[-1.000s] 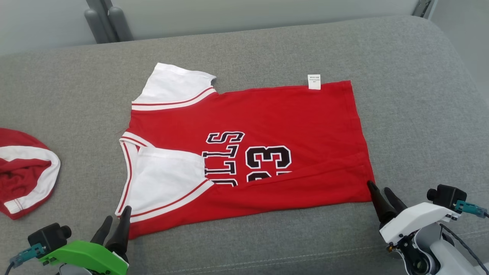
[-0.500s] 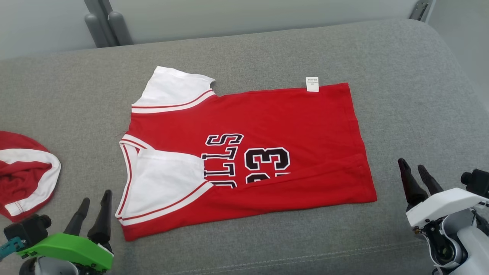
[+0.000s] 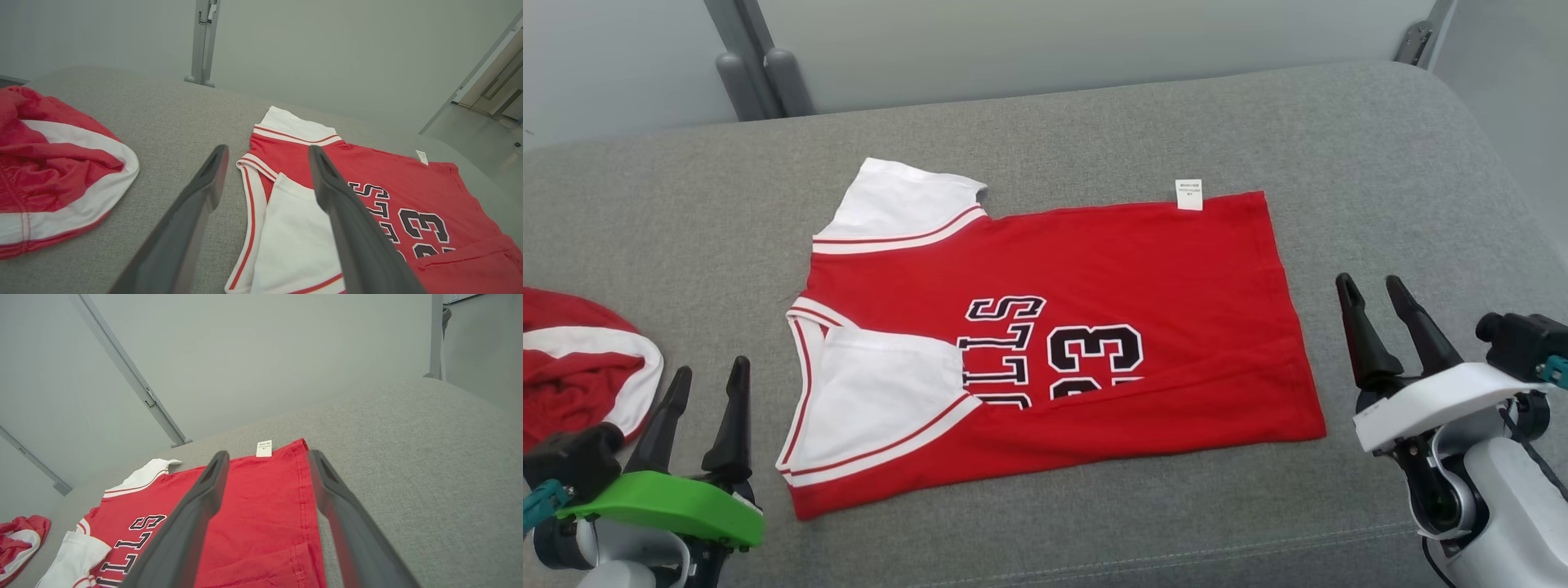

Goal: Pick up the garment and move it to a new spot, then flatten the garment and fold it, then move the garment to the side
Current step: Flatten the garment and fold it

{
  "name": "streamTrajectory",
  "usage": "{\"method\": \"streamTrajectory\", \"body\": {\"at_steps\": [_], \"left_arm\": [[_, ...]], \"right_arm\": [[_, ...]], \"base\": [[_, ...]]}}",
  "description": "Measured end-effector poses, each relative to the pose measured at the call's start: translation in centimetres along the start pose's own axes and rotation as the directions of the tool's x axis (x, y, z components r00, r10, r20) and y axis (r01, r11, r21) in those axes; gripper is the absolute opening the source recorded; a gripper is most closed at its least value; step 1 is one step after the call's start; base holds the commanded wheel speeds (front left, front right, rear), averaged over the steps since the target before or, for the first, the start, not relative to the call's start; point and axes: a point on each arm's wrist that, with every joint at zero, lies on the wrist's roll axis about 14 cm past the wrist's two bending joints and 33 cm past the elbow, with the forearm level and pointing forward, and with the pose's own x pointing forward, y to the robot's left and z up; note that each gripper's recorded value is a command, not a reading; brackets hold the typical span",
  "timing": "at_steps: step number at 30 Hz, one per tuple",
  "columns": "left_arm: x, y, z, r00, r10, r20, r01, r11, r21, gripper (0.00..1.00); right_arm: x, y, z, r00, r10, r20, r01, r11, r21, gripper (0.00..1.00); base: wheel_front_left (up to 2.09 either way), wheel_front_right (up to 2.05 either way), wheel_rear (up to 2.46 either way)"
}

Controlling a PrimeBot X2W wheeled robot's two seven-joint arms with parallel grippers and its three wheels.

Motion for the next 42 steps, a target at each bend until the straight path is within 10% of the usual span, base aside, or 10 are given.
{"method": "streamTrajectory", "body": {"at_steps": [18, 42], "left_arm": [[0.3, -1.7, 1.2, 0.996, -0.013, 0.087, 0.001, 0.991, 0.135, 1.00], [0.6, -2.1, 0.6, 0.996, -0.011, 0.084, -0.005, 0.984, 0.178, 1.00]], "right_arm": [[0.8, 2.8, 2.3, 0.994, 0.070, 0.088, -0.045, 0.964, -0.260, 1.00], [0.2, 3.0, 3.3, 0.988, 0.036, 0.148, 0.002, 0.968, -0.250, 1.00]], "base": [[0.00, 0.00, 0.00], [0.00, 0.00, 0.00]]}}
